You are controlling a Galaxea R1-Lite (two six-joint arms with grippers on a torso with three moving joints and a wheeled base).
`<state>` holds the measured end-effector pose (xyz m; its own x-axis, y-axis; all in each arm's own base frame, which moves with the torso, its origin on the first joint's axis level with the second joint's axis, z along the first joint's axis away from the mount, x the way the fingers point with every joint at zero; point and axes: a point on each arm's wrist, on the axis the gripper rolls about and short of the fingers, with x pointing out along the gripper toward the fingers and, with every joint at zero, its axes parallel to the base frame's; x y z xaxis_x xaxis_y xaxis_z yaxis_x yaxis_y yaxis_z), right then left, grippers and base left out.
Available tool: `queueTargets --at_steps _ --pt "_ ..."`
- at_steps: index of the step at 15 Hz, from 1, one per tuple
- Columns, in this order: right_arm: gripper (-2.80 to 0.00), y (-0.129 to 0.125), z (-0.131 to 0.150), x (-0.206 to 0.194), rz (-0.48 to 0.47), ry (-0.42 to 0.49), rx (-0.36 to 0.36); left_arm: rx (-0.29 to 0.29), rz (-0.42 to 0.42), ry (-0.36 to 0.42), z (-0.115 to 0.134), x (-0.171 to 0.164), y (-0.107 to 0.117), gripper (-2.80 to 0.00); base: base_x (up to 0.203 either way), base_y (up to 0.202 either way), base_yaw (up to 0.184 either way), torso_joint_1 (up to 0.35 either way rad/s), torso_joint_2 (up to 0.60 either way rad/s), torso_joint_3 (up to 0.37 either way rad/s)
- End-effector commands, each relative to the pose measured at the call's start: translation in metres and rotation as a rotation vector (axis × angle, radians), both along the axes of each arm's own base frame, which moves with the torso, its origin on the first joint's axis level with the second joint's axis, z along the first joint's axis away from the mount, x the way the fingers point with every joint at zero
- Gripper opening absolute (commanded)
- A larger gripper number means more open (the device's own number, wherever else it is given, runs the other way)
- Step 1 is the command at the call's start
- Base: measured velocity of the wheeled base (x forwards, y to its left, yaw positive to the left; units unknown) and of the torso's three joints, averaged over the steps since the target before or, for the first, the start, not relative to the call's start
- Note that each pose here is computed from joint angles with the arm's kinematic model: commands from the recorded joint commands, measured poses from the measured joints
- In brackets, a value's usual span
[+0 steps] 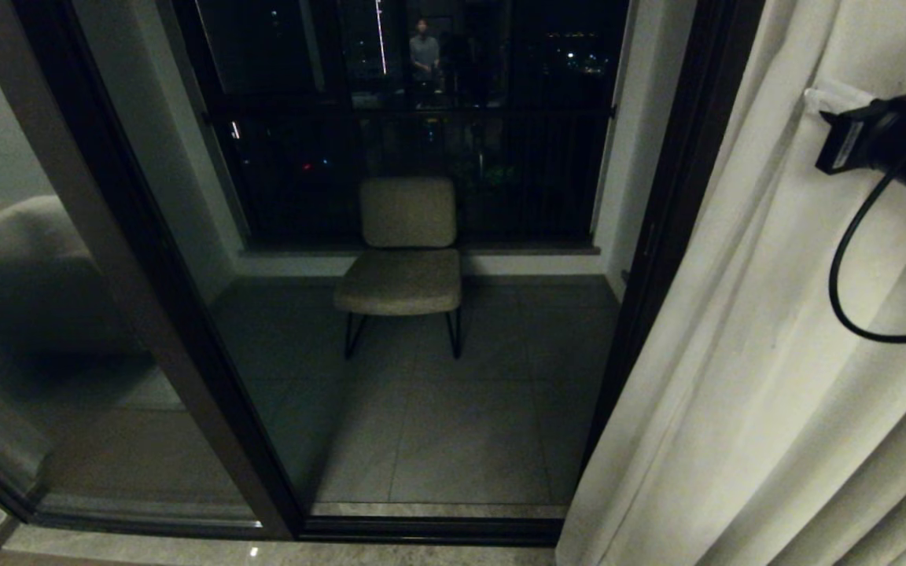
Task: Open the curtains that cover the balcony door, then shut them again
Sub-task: Pull the inner curtains open on both sides
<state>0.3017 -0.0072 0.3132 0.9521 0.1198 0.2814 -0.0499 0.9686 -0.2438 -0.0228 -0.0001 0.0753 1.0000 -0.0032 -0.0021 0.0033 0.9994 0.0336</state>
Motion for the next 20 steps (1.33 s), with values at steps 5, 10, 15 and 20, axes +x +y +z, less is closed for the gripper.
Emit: queueTargets --at_steps 5,10,15,20 --pt "-2.8 -0.054 0.002 0.005 -0.209 -0.032 -0.037 0.0 0.0 -0.001 0.0 0.0 0.0 -2.8 0.0 0.0 0.0 0.0 0.0 0.0" --pt "-2.8 -0.093 0.002 -0.002 -0.339 -0.03 -0.045 0.0 0.0 -0.001 0.0 0.0 0.0 -2.8 0.0 0.0 0.0 0.0 0.0 0.0" --pt "-2.8 -0.122 0.002 0.006 -0.421 -0.048 -0.073 0.0 0.0 -0.001 0.0 0.0 0.0 -2.8 0.0 0.0 0.0 0.0 0.0 0.0" --pt "-2.8 -0.126 -0.001 0.012 -0.422 -0.056 -0.08 0.0 0.0 -0.001 0.0 0.0 0.0 -2.8 0.0 0.0 0.0 0.0 0.0 0.0"
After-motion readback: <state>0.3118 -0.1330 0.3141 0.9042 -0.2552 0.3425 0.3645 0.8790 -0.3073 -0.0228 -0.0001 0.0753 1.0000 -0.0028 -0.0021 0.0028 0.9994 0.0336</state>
